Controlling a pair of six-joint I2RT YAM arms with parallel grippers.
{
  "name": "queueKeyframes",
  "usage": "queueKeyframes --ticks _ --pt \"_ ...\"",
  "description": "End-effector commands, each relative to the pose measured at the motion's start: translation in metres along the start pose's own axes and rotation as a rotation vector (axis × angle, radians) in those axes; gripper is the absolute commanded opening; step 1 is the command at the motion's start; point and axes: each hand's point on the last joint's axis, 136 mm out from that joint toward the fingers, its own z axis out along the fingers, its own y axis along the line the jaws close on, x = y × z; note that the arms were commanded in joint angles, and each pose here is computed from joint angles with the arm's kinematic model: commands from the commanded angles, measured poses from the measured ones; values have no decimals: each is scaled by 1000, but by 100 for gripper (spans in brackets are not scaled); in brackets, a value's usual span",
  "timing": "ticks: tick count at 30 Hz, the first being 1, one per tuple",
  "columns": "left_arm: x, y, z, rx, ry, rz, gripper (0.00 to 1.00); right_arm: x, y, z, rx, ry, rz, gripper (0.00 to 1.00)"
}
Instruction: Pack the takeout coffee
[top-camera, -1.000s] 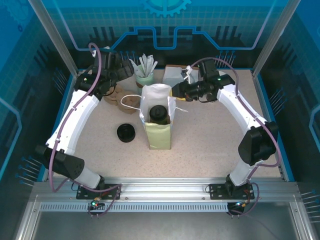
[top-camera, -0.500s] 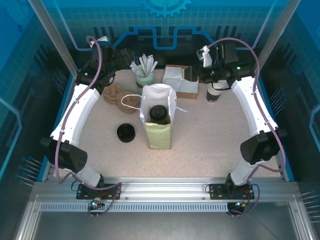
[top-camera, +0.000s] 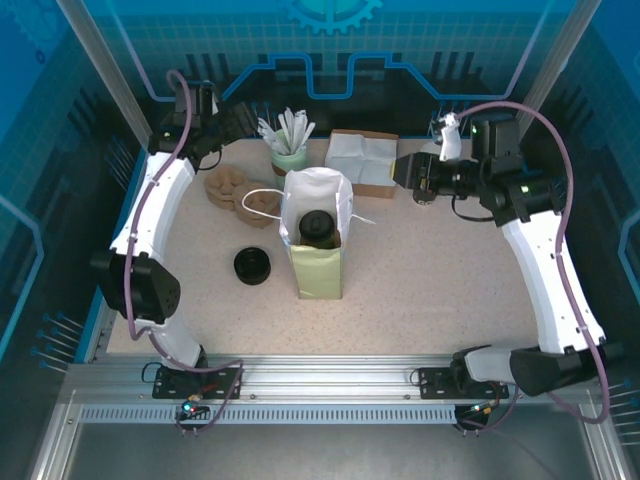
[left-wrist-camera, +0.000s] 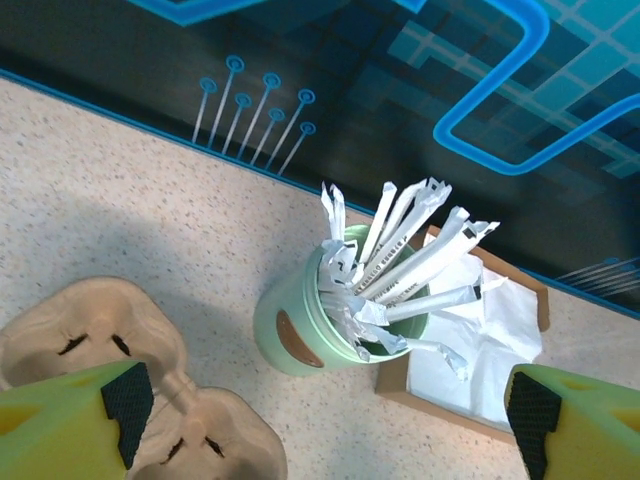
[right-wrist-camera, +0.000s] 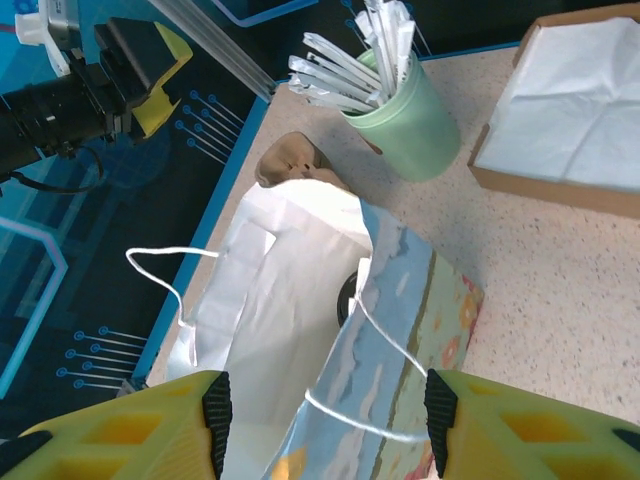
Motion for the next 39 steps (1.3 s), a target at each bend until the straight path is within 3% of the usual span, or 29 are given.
queueKeyframes --ticks 1,17,32,39 --pt "1 -3 17 86 66 -99 89 1 -8 0 34 -17 36 55" --pt "-3 3 94 112 131 -193 67 -16 -24 17 92 -31 55 48" --pt "12 9 124 126 172 -193 47 -26 -35 25 148 -8 31 46" --pt "18 7 130 150 190 -189 43 -25 -41 32 157 6 36 46"
